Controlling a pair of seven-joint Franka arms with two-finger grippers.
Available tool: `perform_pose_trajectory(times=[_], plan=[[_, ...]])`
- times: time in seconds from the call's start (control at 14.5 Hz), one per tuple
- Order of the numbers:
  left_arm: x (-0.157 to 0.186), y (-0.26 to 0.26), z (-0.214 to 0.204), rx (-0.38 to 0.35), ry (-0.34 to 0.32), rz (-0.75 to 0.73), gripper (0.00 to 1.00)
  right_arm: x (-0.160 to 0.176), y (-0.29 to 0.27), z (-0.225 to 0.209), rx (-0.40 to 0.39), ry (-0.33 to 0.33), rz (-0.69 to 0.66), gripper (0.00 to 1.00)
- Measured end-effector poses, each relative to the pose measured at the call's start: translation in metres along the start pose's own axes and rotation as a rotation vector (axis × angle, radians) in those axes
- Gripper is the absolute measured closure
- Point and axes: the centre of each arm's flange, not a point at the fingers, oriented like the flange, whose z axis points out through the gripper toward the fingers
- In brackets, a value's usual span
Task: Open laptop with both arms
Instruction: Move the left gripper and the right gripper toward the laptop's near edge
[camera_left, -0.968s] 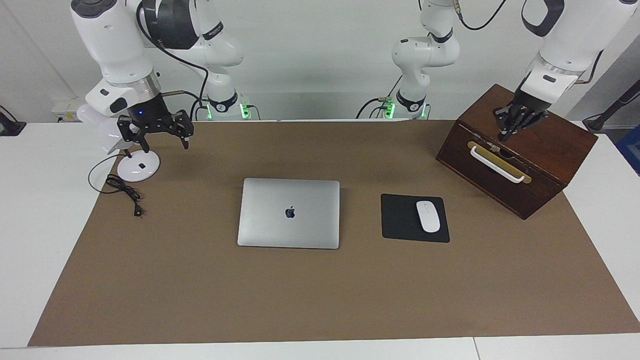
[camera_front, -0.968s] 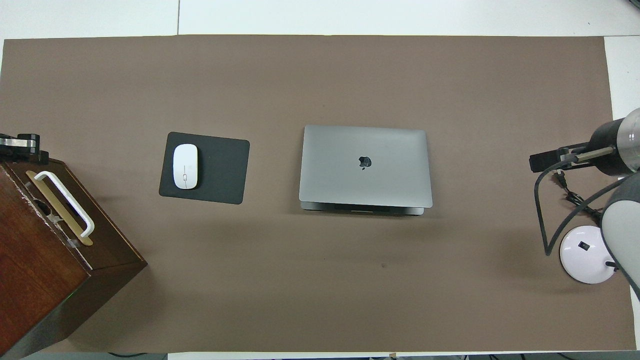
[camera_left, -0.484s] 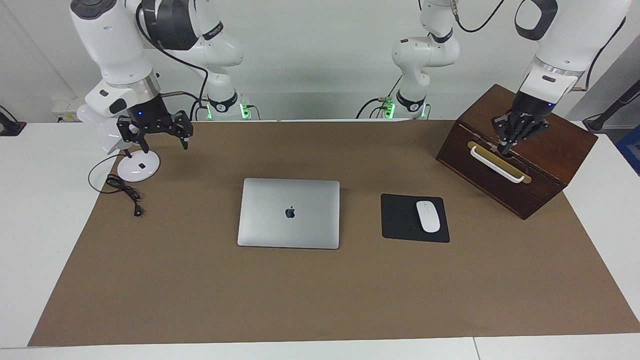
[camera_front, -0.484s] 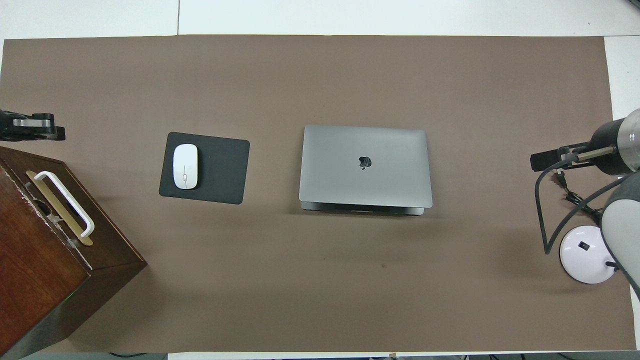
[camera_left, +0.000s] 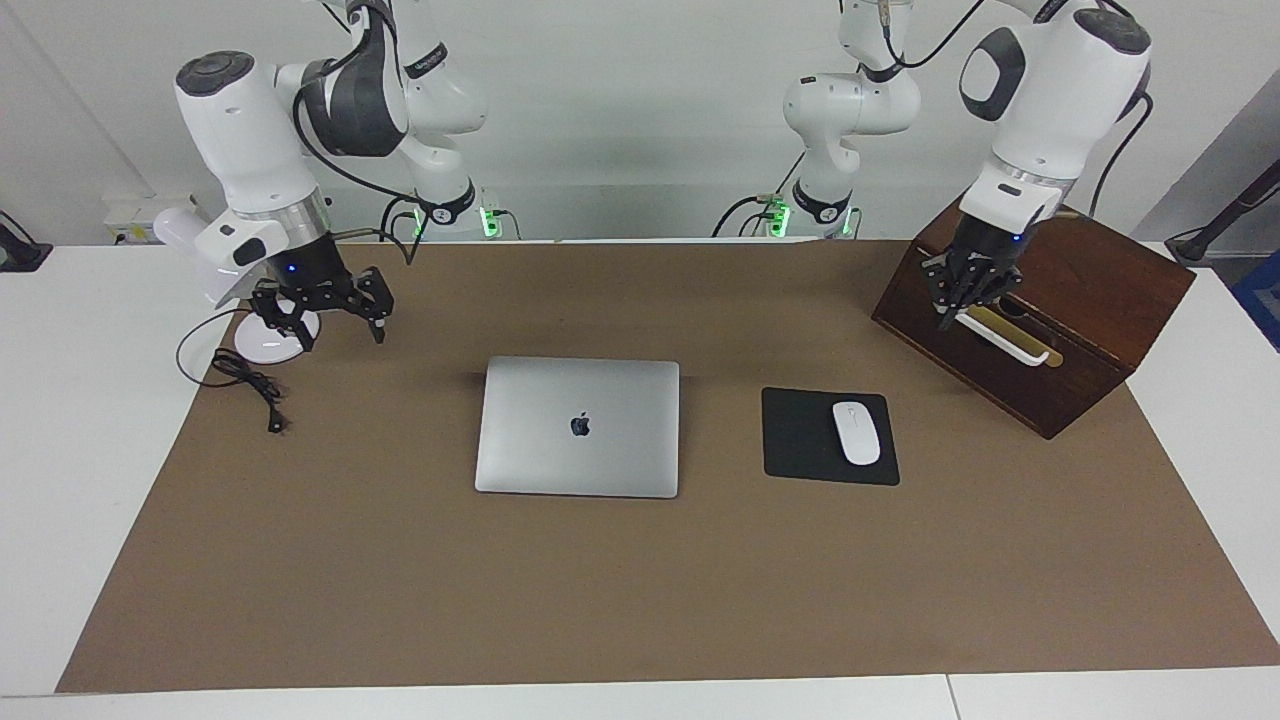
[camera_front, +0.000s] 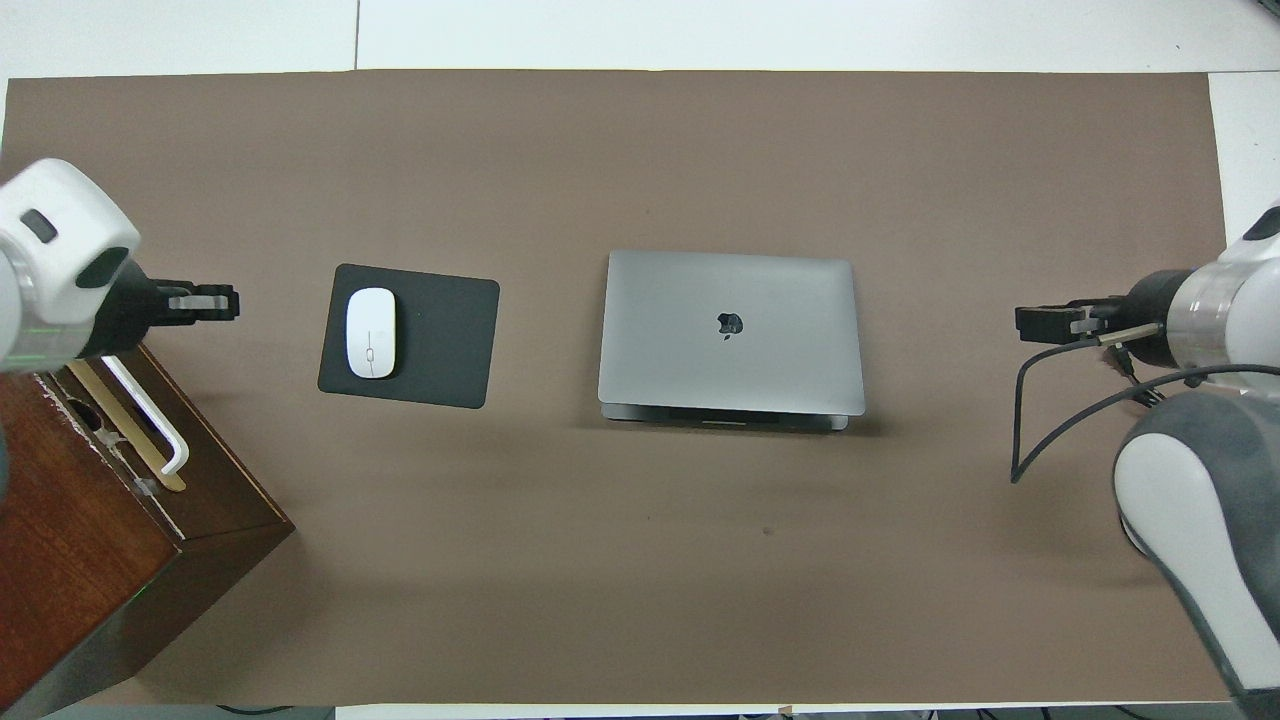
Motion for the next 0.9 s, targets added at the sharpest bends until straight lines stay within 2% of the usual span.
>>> perform_pose_trajectory(times=[0.07, 0.28, 0.35, 0.55, 0.62, 0.76, 0.9], plan=[[-0.011, 0.009, 0.008, -0.003, 0.005, 0.017, 0.99, -0.011, 0.000, 0.014, 0.022, 0.027, 0.011, 0.06], [-0.048, 0.036, 0.032, -0.013, 0.058, 0.071, 0.99, -0.036, -0.005, 0.040, 0.093, 0.082, 0.091, 0.39], [-0.061, 0.046, 0.040, -0.018, 0.079, 0.084, 0.99, -0.041, -0.012, 0.044, 0.126, 0.100, 0.122, 0.40], [-0.093, 0.078, 0.055, -0.044, 0.140, 0.118, 0.99, -0.050, -0.042, 0.052, 0.213, 0.155, 0.195, 0.39], [-0.102, 0.090, 0.057, -0.056, 0.163, 0.129, 0.99, -0.053, -0.053, 0.055, 0.244, 0.167, 0.223, 0.31], [-0.117, 0.114, 0.061, -0.084, 0.209, 0.150, 0.99, -0.058, -0.073, 0.059, 0.319, 0.182, 0.300, 0.28], [-0.128, 0.131, 0.065, -0.105, 0.240, 0.178, 0.99, -0.063, -0.094, 0.062, 0.382, 0.204, 0.376, 0.10]])
